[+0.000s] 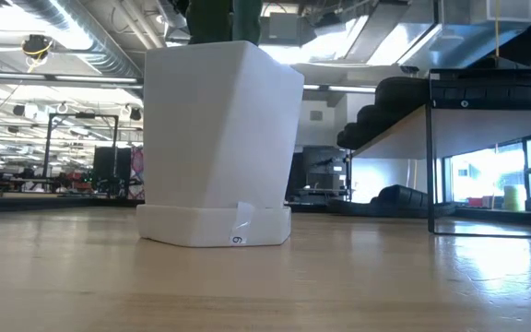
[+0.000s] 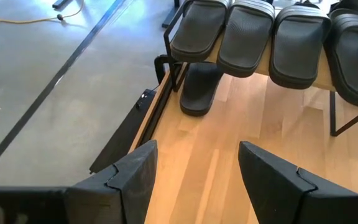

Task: Pick and place slides into the shelf
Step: Put the black slide under the shelf

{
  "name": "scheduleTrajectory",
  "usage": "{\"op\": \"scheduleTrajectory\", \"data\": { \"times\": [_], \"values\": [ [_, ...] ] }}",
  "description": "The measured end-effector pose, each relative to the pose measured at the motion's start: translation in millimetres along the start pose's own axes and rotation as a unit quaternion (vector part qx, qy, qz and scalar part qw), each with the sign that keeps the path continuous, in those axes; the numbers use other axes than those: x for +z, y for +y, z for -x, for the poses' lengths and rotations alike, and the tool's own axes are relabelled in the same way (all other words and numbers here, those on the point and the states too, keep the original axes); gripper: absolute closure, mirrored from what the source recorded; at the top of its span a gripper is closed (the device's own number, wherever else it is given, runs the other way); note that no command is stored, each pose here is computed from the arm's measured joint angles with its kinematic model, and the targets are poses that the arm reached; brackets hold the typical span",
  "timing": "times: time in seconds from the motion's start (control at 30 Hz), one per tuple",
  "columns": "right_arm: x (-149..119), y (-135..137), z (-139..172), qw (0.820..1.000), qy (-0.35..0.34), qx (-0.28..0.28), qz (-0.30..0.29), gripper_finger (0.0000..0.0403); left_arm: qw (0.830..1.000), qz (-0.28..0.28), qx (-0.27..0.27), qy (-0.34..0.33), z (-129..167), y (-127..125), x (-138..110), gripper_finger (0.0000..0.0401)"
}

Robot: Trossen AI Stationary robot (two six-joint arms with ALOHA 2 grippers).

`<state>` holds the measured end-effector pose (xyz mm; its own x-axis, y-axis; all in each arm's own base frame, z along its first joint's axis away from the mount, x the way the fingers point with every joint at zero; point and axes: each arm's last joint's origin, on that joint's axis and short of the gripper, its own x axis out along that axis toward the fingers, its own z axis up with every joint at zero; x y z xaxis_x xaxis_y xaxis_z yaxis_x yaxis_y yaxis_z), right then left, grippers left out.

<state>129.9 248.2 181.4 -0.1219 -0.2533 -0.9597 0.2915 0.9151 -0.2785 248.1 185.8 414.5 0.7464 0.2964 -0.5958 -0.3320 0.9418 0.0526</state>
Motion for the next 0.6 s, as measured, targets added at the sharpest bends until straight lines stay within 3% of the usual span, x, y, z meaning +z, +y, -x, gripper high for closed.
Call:
{"op": "scheduleTrajectory", "data": {
  "times": [0.37, 0.6],
  "values": [
    [-2.1, -7.9, -5.5, 0.999, 0.008, -0.039, -0.002, 0.0263, 1.0, 0.013, 0.0, 0.0, 0.0, 0.0, 0.0, 0.0183],
    [-1.4, -5.1, -5.8, 1.0, 0.002, -0.025, -0.001, 0.0263, 1.0, 0.011, -0.001, 0.001, -1.5, -2.2, 0.5, 0.0183]
  ]
}}
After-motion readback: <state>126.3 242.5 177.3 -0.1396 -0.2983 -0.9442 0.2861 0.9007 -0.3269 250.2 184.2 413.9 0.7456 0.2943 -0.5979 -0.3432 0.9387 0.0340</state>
